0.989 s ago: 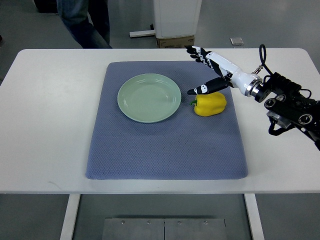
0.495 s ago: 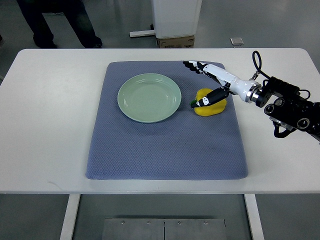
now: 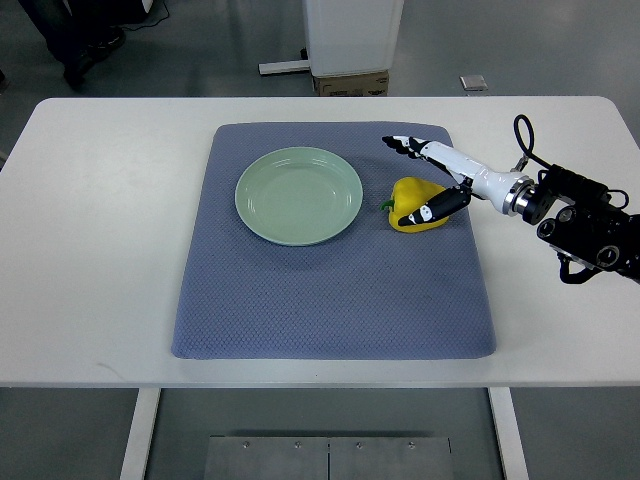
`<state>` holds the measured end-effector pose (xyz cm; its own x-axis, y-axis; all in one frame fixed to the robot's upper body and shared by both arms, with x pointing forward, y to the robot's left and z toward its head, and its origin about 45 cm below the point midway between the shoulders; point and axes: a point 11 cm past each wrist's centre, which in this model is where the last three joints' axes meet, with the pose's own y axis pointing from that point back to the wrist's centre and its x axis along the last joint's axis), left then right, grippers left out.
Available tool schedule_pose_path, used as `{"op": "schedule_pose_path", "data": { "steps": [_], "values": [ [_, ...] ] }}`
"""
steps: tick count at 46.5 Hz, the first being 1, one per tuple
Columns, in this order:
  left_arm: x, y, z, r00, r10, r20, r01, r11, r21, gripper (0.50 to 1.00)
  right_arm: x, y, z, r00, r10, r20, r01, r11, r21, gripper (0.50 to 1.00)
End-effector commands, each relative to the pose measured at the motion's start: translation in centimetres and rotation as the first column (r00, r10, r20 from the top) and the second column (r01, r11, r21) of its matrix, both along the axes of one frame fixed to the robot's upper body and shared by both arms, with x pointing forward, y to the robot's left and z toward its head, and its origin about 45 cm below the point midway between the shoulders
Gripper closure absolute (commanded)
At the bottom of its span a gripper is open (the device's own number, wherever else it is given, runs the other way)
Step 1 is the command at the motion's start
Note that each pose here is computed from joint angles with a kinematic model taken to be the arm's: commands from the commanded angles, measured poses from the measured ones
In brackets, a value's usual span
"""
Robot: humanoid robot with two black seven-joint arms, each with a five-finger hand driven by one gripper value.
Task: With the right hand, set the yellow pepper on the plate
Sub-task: 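Close the right hand's fingers around the yellow pepper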
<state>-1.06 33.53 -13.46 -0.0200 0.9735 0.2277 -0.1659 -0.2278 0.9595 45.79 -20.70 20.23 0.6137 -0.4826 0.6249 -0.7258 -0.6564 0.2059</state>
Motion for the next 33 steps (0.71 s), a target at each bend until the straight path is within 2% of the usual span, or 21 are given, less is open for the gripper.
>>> {"op": "schedule_pose_path", "data": {
  "steps": [1,9,17,29,33],
  "values": [
    [0.0,0.0,0.0,1.000,0.001,0.000,-0.001,1.000,0.000,0.500,0.0,-0.1,-0.2,1.000,-0.003,0.006,0.003,1.000,-0.008,0.513],
    [0.0,0.0,0.0,1.000,-0.001,0.000,0.001,1.000,0.000,0.500,-0.2,-0.2,-0.9,1.000,-0.003,-0.001,0.003,1.000,-0.028,0.521],
    [0.0,0.0,0.0,1.000,0.001,0.000,-0.001,1.000,0.000,0.500,-0.3,-0.3,-1.4,1.000,-0.007,-0.006,0.006,0.999,-0.038,0.553],
    [0.0,0.0,0.0,1.000,0.001,0.000,0.000,1.000,-0.001,0.500,-0.2,-0.2,-1.8,1.000,-0.010,-0.006,0.009,0.999,-0.048,0.638],
    [0.0,0.0,0.0,1.000,0.001,0.000,-0.001,1.000,0.002,0.500,-0.2,-0.1,-1.9,1.000,-0.012,-0.006,0.011,0.999,-0.050,0.693]
  ]
}}
